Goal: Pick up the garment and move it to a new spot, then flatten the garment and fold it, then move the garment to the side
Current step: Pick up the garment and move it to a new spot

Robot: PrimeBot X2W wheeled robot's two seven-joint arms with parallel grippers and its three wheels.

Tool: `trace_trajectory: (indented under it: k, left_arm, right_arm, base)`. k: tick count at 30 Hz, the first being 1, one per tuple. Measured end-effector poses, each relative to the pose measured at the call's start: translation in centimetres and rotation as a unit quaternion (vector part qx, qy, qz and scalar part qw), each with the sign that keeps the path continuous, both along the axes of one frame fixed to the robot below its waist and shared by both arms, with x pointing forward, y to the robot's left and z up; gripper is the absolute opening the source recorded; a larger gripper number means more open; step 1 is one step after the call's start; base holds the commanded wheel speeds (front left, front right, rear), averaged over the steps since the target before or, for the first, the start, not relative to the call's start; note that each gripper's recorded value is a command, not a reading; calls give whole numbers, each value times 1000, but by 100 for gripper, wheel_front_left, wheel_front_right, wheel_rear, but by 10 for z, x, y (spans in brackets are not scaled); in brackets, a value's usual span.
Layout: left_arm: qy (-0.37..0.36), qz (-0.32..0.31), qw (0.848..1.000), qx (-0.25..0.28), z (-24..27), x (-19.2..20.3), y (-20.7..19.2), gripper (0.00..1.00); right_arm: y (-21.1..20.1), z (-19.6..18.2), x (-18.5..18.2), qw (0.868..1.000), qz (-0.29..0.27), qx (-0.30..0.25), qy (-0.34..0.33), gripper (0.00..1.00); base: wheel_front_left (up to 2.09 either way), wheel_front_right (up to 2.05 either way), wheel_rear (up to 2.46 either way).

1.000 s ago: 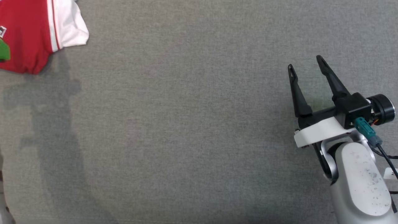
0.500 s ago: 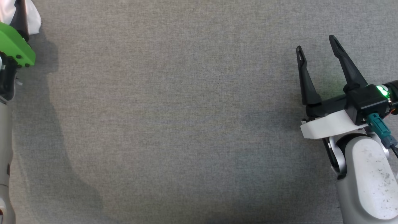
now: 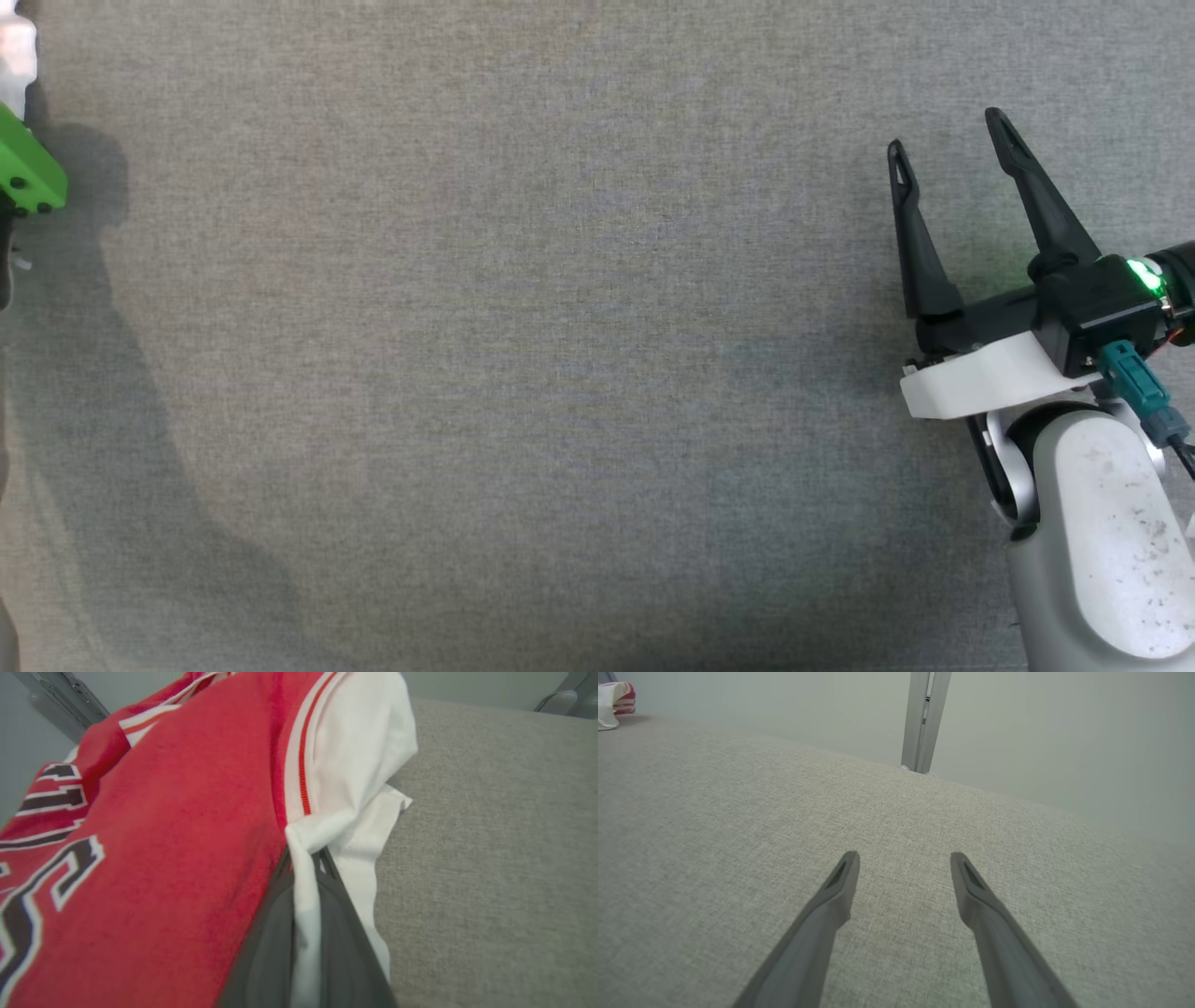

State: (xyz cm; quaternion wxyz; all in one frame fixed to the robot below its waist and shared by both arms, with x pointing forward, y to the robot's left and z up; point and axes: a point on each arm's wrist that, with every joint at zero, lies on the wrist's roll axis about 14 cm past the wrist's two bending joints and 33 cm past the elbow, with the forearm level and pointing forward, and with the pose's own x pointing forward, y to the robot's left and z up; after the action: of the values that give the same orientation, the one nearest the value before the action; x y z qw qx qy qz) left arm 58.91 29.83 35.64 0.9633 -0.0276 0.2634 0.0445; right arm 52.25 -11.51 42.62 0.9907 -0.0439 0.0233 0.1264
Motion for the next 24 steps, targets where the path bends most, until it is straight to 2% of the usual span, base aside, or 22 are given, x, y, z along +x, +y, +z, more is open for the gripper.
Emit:
trace_trajectory:
  k: [5, 8, 15, 19, 24]
  left_arm:
    - [-40, -1, 999, 24, 29, 3, 11, 0]
    - [-83, -16, 995, 58, 60, 9, 15, 0]
    - [-201, -65, 971, 112, 158, 22, 1, 0]
    - [-249, -103, 955, 125, 207, 20, -24, 0]
    - [-302, -164, 931, 125, 264, 9, -79, 0]
  right_arm:
    - [0, 8, -4, 1000, 0, 12, -8, 100]
    - [-1, 16, -7, 1000, -2, 21, -14, 100]
    - [-4, 35, -23, 998, -7, 48, -27, 100]
    - [-8, 48, -38, 997, -12, 66, -34, 100]
    - [-20, 67, -58, 995, -28, 81, -50, 100]
  base:
    - [0, 0, 0]
    - [0, 0, 0]
    - [0, 0, 0]
    - [0, 0, 0]
    - [0, 0, 0]
